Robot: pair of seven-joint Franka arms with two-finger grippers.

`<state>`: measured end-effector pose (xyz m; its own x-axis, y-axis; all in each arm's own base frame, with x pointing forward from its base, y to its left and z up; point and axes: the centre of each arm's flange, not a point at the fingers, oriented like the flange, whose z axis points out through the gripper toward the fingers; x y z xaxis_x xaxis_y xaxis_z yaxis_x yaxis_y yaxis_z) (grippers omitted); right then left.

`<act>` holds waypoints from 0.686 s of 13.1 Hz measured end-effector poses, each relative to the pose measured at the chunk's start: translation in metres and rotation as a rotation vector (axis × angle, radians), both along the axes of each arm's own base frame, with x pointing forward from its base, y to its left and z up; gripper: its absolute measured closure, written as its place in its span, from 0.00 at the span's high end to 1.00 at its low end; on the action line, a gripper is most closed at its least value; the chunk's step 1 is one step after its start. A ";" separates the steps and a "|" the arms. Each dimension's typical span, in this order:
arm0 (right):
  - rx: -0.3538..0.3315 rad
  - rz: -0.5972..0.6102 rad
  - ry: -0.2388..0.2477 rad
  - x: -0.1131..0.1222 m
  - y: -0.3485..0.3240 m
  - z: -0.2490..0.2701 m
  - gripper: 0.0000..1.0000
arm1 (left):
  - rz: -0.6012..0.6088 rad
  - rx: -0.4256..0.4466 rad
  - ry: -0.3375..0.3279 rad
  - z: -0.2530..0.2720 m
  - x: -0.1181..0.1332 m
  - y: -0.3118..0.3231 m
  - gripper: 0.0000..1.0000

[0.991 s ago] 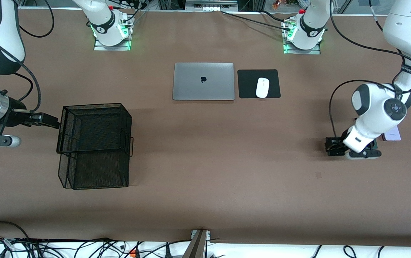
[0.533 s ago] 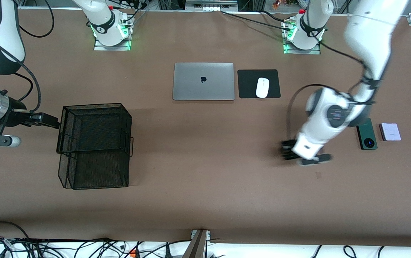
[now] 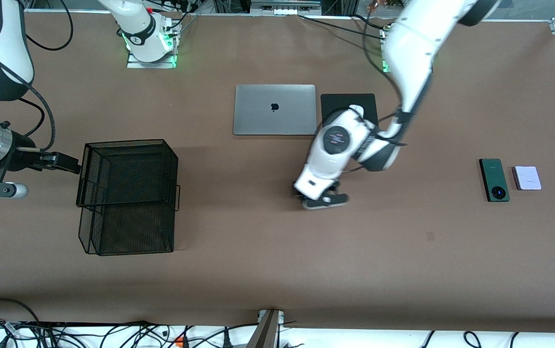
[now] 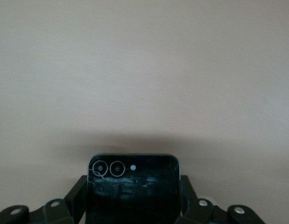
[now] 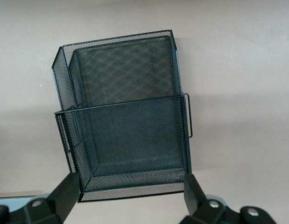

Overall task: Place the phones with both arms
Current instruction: 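Lower the flip phone beside the laptop and open the left gripper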

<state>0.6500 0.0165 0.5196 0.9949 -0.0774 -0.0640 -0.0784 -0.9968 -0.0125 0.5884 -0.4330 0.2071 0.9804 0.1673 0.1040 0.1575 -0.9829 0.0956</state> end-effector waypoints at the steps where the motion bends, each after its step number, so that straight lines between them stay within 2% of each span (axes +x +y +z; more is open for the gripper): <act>1: 0.000 0.000 0.000 0.000 0.000 0.000 0.99 | -0.019 0.012 -0.022 -0.009 -0.007 -0.025 0.80; 5: 0.000 0.000 -0.001 0.000 0.000 0.000 0.99 | -0.072 0.038 -0.067 -0.034 -0.032 -0.085 0.80; 9: 0.000 0.000 -0.001 0.000 0.000 0.000 0.99 | -0.065 0.069 -0.109 -0.038 -0.034 -0.096 0.80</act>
<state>0.6502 0.0165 0.5197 0.9950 -0.0774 -0.0627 -0.0784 -0.9968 -0.0127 0.5539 -0.5291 0.1695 0.9712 0.0929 0.2196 0.0861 -0.9955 0.0401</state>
